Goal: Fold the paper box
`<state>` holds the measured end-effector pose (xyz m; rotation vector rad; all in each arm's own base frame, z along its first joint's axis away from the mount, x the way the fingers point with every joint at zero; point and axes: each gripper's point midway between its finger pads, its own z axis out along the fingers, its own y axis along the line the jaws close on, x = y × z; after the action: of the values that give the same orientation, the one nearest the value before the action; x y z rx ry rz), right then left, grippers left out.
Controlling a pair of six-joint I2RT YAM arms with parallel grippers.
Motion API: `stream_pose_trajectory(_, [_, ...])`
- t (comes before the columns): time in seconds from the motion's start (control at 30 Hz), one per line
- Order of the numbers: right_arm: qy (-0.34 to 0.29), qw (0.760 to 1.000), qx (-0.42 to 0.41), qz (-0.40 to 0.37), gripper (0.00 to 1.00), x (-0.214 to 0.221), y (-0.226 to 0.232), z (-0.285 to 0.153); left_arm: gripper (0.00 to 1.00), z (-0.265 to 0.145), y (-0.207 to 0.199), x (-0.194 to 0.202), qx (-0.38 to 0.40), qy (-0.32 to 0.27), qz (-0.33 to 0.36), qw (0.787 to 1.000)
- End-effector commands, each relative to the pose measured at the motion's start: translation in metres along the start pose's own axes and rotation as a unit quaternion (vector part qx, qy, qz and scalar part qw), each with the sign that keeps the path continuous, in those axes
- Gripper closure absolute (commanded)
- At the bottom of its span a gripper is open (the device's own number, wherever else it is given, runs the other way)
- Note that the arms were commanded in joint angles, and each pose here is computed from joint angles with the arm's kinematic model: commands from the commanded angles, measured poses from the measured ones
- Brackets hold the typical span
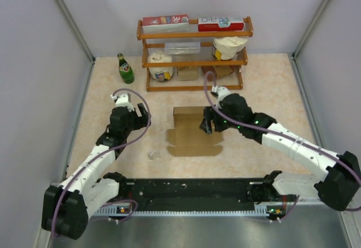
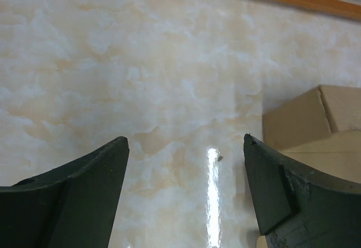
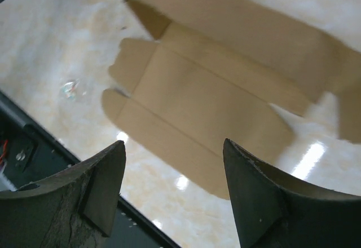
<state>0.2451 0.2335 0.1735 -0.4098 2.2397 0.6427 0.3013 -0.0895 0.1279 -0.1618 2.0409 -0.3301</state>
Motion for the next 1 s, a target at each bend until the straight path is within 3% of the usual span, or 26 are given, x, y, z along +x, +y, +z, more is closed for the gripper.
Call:
stream_pose_trajectory(0.0, [-0.017,0.998,-0.064,-0.017,0.31,-0.016,0.071,0.009,0.14,0.011,0.005,-0.016,0.012,-0.023,-0.039,0.999])
stream_pose_trajectory(0.1, [0.001,0.998,-0.068,-0.017,0.31,-0.003,0.085,0.022,0.14,0.015,0.009,-0.013,0.011,-0.019,-0.040,0.999])
stream_pose_trajectory(0.27, [-0.014,1.000,0.002,-0.011,0.30,-0.007,0.059,0.026,0.15,0.014,-0.003,-0.015,0.049,-0.024,-0.028,0.998])
stream_pose_trajectory(0.4, [-0.026,0.998,0.062,0.003,0.30,-0.017,0.018,0.008,0.17,0.010,-0.018,-0.033,0.082,-0.046,-0.015,0.995])
stream_pose_trajectory(0.5, [-0.035,0.991,0.107,0.066,0.30,-0.022,-0.034,-0.005,0.19,0.008,-0.045,-0.050,0.149,-0.055,0.003,0.987])
stream_pose_trajectory(0.63, [-0.038,0.984,0.128,0.121,0.32,-0.018,-0.078,-0.012,0.33,0.011,-0.081,-0.068,0.219,-0.050,0.019,0.974])
stream_pose_trajectory(0.77, [-0.048,0.987,0.093,0.120,0.39,-0.022,-0.076,-0.005,0.49,0.017,-0.120,-0.077,0.254,-0.043,0.067,0.964])
stream_pose_trajectory(0.97, [-0.056,0.989,0.055,0.125,0.53,-0.026,-0.070,0.013,0.69,0.029,-0.177,-0.057,0.296,-0.013,0.142,0.945])
